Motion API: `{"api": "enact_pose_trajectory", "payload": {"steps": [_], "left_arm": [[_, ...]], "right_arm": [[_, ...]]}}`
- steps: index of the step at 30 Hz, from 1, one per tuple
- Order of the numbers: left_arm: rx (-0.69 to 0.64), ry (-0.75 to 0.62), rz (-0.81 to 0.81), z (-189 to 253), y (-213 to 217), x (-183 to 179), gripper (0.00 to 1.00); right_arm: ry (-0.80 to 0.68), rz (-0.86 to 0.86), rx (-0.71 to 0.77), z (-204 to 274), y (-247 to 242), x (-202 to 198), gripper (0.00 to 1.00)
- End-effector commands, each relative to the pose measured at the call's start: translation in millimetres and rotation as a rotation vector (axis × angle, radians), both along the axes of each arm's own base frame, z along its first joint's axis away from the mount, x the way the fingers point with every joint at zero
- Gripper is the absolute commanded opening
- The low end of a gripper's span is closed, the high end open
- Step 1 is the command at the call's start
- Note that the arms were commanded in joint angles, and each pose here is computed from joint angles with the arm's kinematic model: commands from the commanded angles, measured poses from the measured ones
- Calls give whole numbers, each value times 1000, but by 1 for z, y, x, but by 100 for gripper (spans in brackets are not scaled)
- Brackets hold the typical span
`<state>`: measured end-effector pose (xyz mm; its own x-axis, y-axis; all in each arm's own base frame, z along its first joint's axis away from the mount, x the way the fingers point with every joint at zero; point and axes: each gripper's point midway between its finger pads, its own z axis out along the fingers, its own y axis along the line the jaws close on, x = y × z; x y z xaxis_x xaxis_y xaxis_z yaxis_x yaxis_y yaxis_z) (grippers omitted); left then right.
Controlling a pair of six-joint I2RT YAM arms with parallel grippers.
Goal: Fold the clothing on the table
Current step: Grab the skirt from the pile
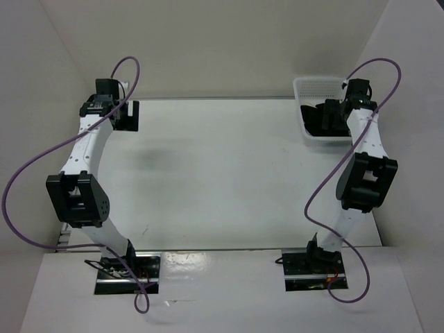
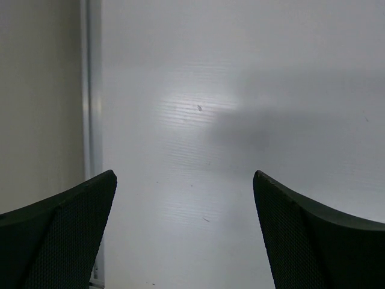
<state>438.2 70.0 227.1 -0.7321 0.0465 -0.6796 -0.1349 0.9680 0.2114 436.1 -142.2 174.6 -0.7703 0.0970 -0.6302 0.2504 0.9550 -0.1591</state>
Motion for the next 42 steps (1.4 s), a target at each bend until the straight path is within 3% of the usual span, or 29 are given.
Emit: {"api": "enact_pose_trajectory", "payload": {"steps": [1, 8, 14, 23, 31, 32, 35, 36, 39, 40, 42], "left_arm": [[-84, -143, -60, 19, -16, 10, 100], [-124, -33, -71, -36, -17, 12, 100], [-145, 7, -103, -52, -20, 9, 100], [-234, 4, -104, -54, -2, -4, 100], [-181, -47, -71, -30, 16, -28, 100], [-183, -39, -61, -34, 20, -31, 100], [-178, -35, -55, -36, 23, -39, 100], [-178, -34, -55, -36, 23, -39, 100], [-188, -23, -37, -42, 29, -46, 100], [-197, -25, -45, -42, 27, -46, 100], [-208, -16, -52, -46, 25, -47, 100]], "right_arm": [[-145, 29, 52, 29, 5, 49, 99], [-98, 25, 67, -15, -1, 90, 99], [-11, 22, 75, -69, -8, 107, 99], [14, 54, 48, -100, -2, 132, 99], [-33, 49, 14, -99, -14, 169, 92], [0, 48, 23, -121, -14, 170, 90], [-5, 46, -7, -118, -15, 177, 79], [10, 53, -13, -128, -8, 178, 67], [14, 78, 6, -126, 2, 180, 51], [17, 84, 14, -124, 4, 179, 38], [30, 101, 27, -123, 13, 177, 25]]}}
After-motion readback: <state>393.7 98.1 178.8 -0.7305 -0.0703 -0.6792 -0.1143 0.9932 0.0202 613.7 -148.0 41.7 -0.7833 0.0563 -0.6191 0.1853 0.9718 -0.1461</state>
